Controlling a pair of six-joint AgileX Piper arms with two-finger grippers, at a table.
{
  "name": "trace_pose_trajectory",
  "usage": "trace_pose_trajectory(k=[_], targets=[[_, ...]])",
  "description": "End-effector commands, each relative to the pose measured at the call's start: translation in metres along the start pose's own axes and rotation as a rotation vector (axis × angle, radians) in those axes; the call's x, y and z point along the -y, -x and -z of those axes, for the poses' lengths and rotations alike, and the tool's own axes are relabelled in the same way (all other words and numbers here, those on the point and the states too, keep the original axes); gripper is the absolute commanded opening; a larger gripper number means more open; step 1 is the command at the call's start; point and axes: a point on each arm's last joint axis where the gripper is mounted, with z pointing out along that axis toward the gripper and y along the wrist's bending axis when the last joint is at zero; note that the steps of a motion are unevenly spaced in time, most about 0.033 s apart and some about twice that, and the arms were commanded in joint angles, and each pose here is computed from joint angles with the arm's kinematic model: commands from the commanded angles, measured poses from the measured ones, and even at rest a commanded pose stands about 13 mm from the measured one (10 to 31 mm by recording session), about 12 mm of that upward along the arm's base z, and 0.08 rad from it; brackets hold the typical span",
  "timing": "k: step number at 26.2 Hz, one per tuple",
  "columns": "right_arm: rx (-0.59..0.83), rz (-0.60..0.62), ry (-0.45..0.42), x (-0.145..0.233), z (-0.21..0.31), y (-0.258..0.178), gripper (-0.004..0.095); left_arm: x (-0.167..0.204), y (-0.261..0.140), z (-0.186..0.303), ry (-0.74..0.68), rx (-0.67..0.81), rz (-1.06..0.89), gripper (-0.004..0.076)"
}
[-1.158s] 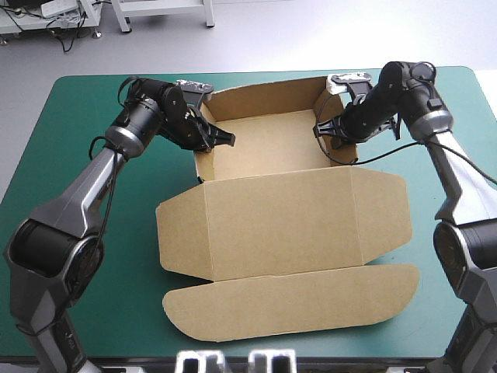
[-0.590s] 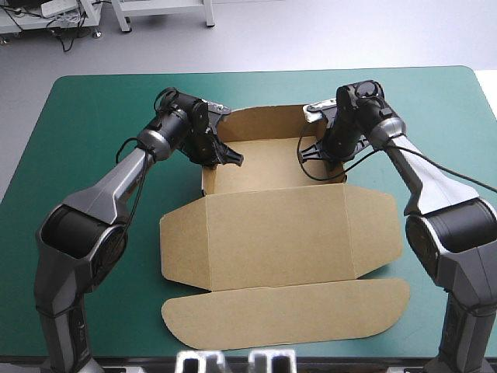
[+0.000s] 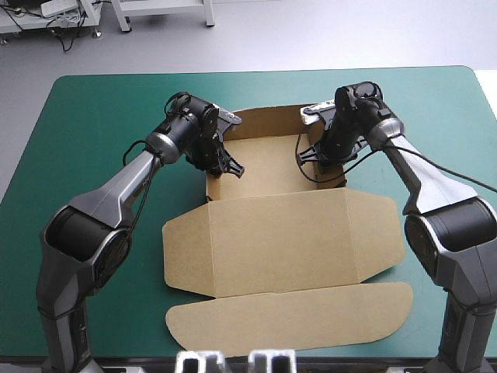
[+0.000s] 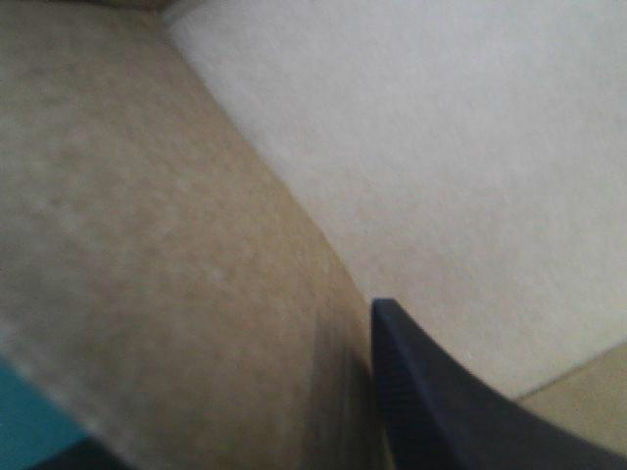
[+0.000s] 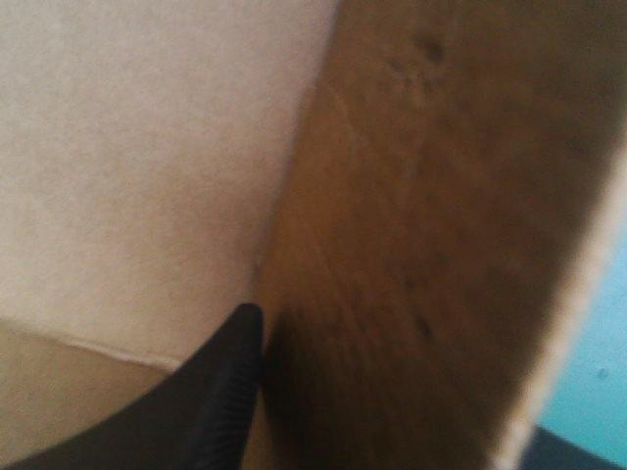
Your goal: Fold the box
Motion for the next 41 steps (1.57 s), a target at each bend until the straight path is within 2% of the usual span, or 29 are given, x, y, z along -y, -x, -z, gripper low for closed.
trace_pose_trajectory(k=[1, 2, 4, 6, 12, 17, 21, 24, 29, 37, 41], targets=[[0.111, 0.025, 0.071, -0.015, 0.041, 0.001, 0.0653, 0.007, -0.006, 0.043, -0.034, 0.057, -0.034, 0.0473], [0.111, 0.021, 0.077, -0.016, 0.041, 0.001, 0.0754, 0.003, -0.008, 0.051, -0.024, 0.073, -0.025, 0.0513], [0.130, 0.028, 0.085, -0.017, 0.048, 0.000, 0.0791, -0.003, -0.012, 0.066, -0.012, 0.106, -0.014, 0.0515], [0.164, 0.062, 0.076, -0.017, 0.063, -0.003, 0.0791, -0.013, -0.017, 0.080, 0.040, 0.134, -0.014, 0.0515], [0.272, 0.006, 0.054, 0.004, 0.109, -0.018, 0.0790, -0.040, -0.035, 0.120, 0.100, 0.220, 0.050, 0.0515], [0.383, 0.028, 0.031, 0.007, 0.156, -0.039, 0.0790, -0.036, -0.061, 0.177, 0.083, 0.361, 0.058, 0.0488], [0.426, 0.050, 0.017, 0.005, 0.174, -0.048, 0.0788, -0.033, -0.088, 0.220, 0.107, 0.470, 0.037, 0.0396], [0.421, 0.052, 0.006, 0.006, 0.172, -0.047, 0.0783, -0.032, -0.115, 0.246, 0.142, 0.532, 0.024, 0.0286], [0.365, 0.046, 0.017, 0.009, 0.148, -0.035, 0.0764, -0.026, -0.156, 0.256, 0.150, 0.547, 0.005, 0.0004], [0.216, 0.024, 0.041, 0.017, 0.084, -0.011, 0.0758, -0.013, -0.221, 0.219, 0.122, 0.433, 0.032, -0.0008], [0.129, 0.013, 0.054, 0.020, 0.046, -0.002, 0.0709, -0.007, -0.255, 0.199, 0.098, 0.394, 0.084, -0.0008]])
